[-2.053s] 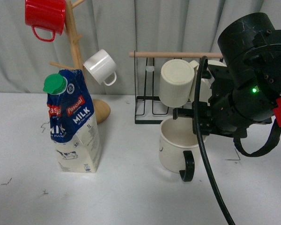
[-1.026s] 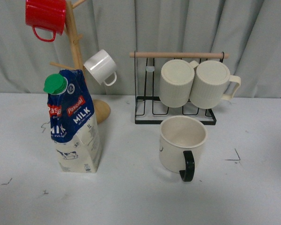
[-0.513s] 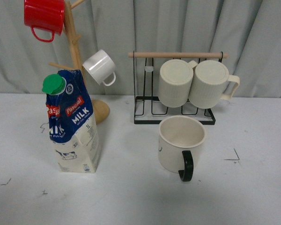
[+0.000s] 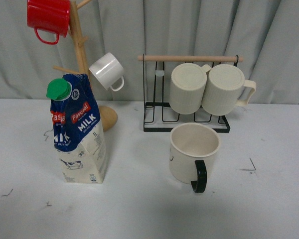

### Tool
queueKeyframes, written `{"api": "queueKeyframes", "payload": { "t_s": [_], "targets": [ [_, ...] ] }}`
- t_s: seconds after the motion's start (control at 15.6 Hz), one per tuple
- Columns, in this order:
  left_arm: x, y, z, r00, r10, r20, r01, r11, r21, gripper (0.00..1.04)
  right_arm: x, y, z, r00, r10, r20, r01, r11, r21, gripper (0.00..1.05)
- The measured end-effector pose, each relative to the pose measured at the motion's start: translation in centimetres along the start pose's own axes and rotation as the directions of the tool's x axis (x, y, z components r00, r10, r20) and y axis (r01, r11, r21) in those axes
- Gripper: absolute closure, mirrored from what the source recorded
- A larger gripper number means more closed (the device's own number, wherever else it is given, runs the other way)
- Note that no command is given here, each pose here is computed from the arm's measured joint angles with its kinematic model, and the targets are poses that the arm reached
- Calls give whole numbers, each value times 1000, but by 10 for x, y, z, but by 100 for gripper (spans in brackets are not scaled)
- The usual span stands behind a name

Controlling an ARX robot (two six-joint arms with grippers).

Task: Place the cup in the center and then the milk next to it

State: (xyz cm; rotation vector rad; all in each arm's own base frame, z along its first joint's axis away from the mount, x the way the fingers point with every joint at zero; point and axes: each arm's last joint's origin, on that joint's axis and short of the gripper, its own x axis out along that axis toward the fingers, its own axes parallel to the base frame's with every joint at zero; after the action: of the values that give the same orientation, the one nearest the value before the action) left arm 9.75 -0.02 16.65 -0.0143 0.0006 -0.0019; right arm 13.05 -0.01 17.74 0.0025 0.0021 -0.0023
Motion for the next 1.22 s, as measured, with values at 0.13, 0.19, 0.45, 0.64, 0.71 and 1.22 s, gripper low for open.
{"api": "queueKeyframes", "payload": {
  "t_s": [0.13, 0.19, 0.45, 0.64, 0.71, 1.22],
  "targets": [
    [0, 0, 0, 1000, 0, 0, 0, 1000, 0, 7, -4, 0, -2, 1000, 0, 19, 0, 1000, 0, 103],
    [0, 0, 0, 1000, 0, 0, 0, 1000, 0, 7, -6, 0, -8, 1000, 0, 8, 0, 1000, 0, 103],
    [0, 0, 0, 1000, 0, 0, 0, 1000, 0, 7, -13, 0, -7, 1000, 0, 17, 0, 1000, 0, 103],
    [0, 0, 0, 1000, 0, 0, 0, 1000, 0, 7, -16, 0, -7, 1000, 0, 17, 0, 1000, 0, 103],
    [0, 0, 0, 1000, 0, 0, 0, 1000, 0, 7, -17, 0, -7, 1000, 0, 16, 0, 1000, 0, 103],
    [0, 0, 0, 1000, 0, 0, 0, 1000, 0, 7, -33, 0, -9, 1000, 2, 19, -2, 1000, 0, 103]
  ]
}}
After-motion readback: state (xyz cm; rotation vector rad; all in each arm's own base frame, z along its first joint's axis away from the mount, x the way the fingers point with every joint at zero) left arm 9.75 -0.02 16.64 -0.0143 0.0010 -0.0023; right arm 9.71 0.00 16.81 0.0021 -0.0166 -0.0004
